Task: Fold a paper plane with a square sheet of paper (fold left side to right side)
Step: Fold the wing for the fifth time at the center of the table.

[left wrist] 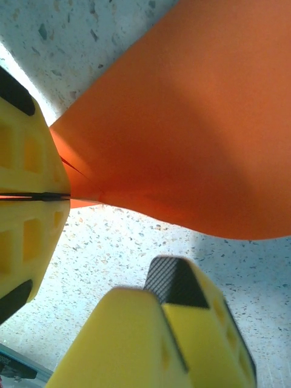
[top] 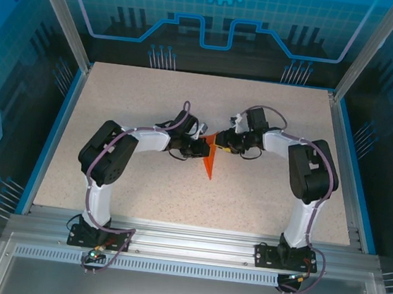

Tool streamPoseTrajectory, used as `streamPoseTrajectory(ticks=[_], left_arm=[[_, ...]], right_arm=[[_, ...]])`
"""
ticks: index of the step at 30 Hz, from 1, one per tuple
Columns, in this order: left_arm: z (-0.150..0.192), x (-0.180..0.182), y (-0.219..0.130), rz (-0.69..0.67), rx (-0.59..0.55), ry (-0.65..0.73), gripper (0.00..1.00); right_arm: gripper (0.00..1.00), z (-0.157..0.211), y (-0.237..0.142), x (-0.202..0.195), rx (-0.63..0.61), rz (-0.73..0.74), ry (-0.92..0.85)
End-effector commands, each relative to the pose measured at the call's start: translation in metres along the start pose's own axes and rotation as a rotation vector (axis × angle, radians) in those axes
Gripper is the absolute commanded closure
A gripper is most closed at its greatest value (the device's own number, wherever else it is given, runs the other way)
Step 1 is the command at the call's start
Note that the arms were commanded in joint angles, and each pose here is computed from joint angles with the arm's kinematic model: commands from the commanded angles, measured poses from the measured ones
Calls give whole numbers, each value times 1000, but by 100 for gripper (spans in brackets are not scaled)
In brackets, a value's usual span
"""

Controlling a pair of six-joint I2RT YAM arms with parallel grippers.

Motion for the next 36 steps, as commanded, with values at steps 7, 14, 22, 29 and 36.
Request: streamPoseTrajectory(ticks=[7,14,22,29,36], left_arm=[[3,11,0,-5,11,-9,88],[2,9,-4,0,8,-9,81],[5,-8,-26,16,-11,17,65],[24,-20,-49,55,-27,14,61],[50,-54,-28,108,33,65,62]], right_arm=[[63,-3,20,-11,55,15,16],[64,4,28,-25,88,83,42],[64,7,34,-28,97,89,57],[64,7,34,-27,98,86,54],[64,8,35,-28,100,87,53]])
Point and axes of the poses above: each hand's point on the last joint's axis, 136 mm out from that joint toward the fingers, its own y axis out along the fingers, its own x axis along the line the jaws close on, z = x × y, the point moved 3 cm from there along -y, back along the fingers, and after that the axes turned 10 degrees about -y, right-handed, at the moved point
